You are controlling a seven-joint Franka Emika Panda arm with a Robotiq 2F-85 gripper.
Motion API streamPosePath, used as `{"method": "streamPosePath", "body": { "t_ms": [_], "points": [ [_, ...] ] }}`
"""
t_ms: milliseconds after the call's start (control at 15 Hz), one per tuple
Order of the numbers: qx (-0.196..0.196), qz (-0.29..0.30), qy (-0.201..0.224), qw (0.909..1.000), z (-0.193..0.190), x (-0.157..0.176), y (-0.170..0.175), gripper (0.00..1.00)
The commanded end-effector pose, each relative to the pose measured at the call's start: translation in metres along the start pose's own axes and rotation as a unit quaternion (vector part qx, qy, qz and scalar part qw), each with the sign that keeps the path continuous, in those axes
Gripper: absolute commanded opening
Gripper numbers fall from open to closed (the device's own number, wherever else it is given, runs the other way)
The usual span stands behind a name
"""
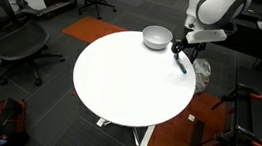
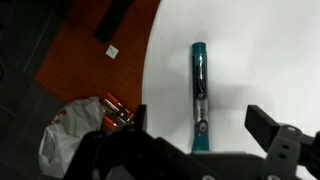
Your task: Move the marker to the left
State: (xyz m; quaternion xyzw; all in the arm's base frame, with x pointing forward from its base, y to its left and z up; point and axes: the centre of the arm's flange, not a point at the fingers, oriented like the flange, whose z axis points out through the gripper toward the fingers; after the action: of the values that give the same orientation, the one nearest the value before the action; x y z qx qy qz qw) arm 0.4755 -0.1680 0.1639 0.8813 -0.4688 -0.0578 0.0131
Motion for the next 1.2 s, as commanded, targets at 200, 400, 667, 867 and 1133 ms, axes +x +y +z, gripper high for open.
{"method": "streamPosePath", "body": {
  "t_ms": [200,400,667,867,1133],
  "points": [
    [0.013,-0.02,0.001,0.9997,0.017,0.012,-0.005,1.0],
    [0.015,-0.025,0.0,0.9996,0.024,0.015,-0.005,1.0],
    [0.012,-0.026,-0.002,0.9996,0.032,0.018,-0.007,1.0],
    [0.009,-0.029,-0.001,0.9995,0.036,0.019,-0.008,0.68],
    [0.009,-0.028,-0.001,0.9996,0.037,0.022,-0.009,0.35]
  ]
}}
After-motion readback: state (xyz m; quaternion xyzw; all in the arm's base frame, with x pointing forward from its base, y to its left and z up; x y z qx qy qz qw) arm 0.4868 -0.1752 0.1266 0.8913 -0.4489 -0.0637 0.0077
